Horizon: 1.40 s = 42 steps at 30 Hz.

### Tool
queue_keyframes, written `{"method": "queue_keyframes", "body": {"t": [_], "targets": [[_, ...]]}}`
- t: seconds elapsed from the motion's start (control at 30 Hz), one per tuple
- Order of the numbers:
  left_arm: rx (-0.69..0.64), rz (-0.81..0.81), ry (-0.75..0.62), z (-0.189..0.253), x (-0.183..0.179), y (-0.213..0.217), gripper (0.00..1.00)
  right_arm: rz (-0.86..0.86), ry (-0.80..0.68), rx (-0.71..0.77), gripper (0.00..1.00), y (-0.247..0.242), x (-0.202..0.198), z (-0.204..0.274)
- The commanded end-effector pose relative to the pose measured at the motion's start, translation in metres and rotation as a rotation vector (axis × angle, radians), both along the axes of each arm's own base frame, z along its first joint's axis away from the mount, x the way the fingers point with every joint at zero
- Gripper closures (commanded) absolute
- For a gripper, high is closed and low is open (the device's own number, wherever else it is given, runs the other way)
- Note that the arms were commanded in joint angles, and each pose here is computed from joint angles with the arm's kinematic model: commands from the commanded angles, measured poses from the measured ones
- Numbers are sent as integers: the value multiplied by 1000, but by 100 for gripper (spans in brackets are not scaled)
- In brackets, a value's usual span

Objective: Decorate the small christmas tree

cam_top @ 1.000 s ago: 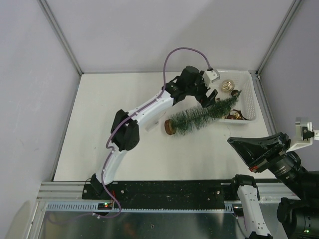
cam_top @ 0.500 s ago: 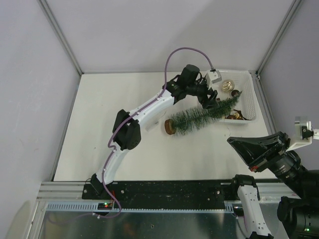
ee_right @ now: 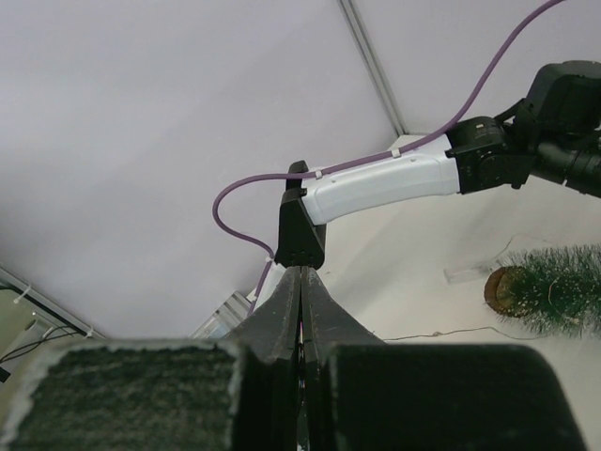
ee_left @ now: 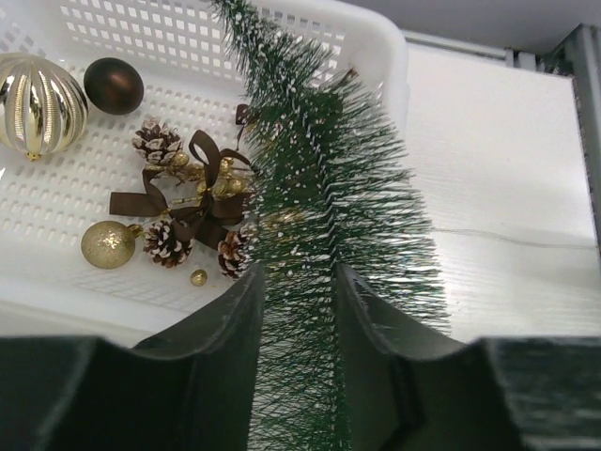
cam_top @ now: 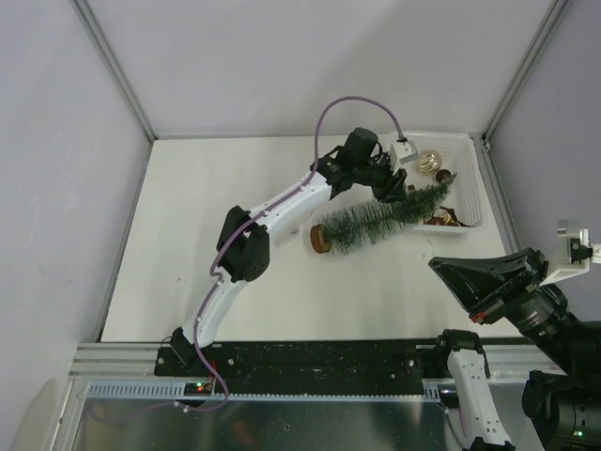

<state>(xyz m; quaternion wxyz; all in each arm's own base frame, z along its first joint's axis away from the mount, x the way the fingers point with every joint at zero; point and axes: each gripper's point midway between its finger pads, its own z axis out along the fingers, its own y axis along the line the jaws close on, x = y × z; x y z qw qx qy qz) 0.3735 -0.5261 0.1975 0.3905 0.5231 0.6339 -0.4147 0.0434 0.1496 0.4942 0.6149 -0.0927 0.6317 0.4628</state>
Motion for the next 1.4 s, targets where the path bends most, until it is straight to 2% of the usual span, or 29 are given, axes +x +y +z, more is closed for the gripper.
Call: {"method": "queue_keyframes", "body": {"t": [0.0, 0.1, 0.2, 0.4, 0.57, 0.9, 1.13, 1.37], "targets": [[-26, -4, -62, 15, 4, -6, 68, 3, -25, -1, 100, -1, 6, 9], [-25, 11, -76, 16, 7, -7, 91, -6, -29, 0, 100, -2, 9, 10], [-42, 42, -97, 32, 14, -3, 99, -16, -33, 1, 100, -3, 11, 11], [-113, 124, -105, 91, 31, 32, 100, -34, -58, 20, 100, -4, 16, 21], [-122, 191, -93, 122, 28, 79, 100, -44, -72, 62, 100, -5, 27, 36], [-123, 368, 7, 126, 7, 160, 100, -25, -68, 134, 100, -7, 42, 58], [-99, 443, 59, 113, -10, 184, 100, -52, -32, 151, 100, -14, 66, 62], [-114, 561, 88, 107, 5, 191, 100, -125, 32, 176, 100, -29, 109, 31]]}}
